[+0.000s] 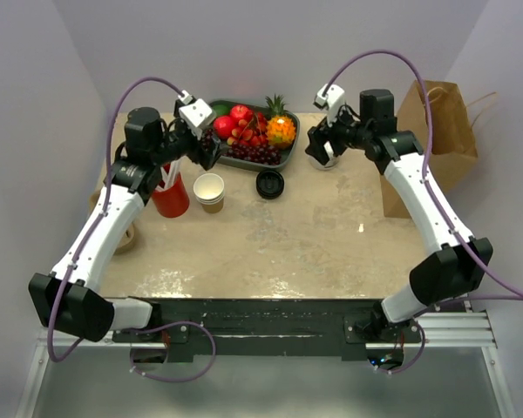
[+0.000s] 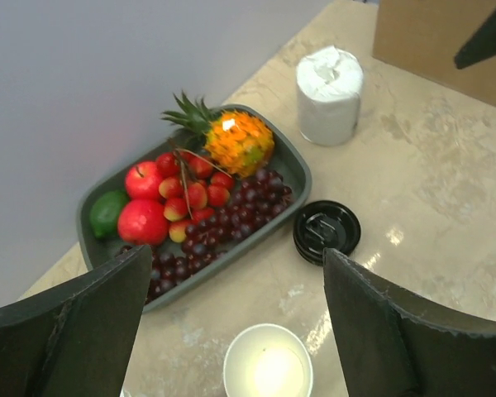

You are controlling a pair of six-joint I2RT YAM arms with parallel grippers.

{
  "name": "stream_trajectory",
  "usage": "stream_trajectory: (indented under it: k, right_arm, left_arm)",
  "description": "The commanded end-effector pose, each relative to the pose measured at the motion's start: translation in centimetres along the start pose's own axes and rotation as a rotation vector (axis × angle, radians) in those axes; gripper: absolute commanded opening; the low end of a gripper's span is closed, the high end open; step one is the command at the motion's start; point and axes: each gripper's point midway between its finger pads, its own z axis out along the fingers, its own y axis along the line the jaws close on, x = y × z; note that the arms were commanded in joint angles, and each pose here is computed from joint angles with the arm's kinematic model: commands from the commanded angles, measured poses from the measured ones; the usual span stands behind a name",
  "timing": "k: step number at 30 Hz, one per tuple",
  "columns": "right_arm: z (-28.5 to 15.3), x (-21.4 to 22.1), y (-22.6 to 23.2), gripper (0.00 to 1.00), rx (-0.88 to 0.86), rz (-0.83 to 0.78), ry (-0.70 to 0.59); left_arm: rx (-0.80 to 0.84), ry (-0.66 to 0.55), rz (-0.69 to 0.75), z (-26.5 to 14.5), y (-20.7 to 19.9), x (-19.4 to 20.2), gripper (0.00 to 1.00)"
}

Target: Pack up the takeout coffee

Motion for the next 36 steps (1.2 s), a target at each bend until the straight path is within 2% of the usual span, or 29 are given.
stream_trajectory:
  k: [1,7,11,15,21,22,24,28,32,36]
  right_arm:
    - [1.4,-0.3,1.8,0.78,-0.103,-0.058,0.005]
    - [3.3,-0.5,3.2,0.69,-0.15,-0.057,0.01]
    - [4.8,-0.6,5.0,0.63,-0.194,-0.071,0.023]
    - [5.7,-0.9,4.8,0.59,-0.174,0.026,0.024]
    - [6.0,-1.2,3.1,0.63,-0.013,0.299,0.022]
    - [5.8,-0.5,2.5,0.66,0.032,0.326,0.043]
    - [5.6,-0.2,2.6,0.67,0.033,0.341,0.058]
    - [5.4,0.3,3.4,0.69,0.005,0.346,0.065]
    - [5.3,0.6,3.3,0.7,0.02,0.344,0.061]
    - [4.9,0.7,3.4,0.71,0.027,0.341,0.058]
  left_arm:
    - [0.095,0.055,0.017,-1.5,-2.7,1.3,0.87]
    - [0.174,0.123,0.106,-2.8,-4.3,2.8,0.85]
    - [0.246,0.213,0.188,-4.0,-5.3,4.8,0.84]
    - [0.304,0.269,0.193,-4.2,-6.5,6.5,0.79]
    - [0.218,0.363,0.05,-2.4,-6.6,8.5,0.71]
    - [0.183,0.41,0.007,-2.0,-6.7,9.5,0.66]
    - [0.178,0.464,-0.025,-1.5,-7.2,10.7,0.61]
    - [0.09,0.598,-0.144,-0.3,-7.1,14.0,0.56]
    - [0.028,0.616,-0.194,0.6,-6.3,14.3,0.51]
    - [0.022,0.652,-0.207,1.3,-5.8,14.5,0.39]
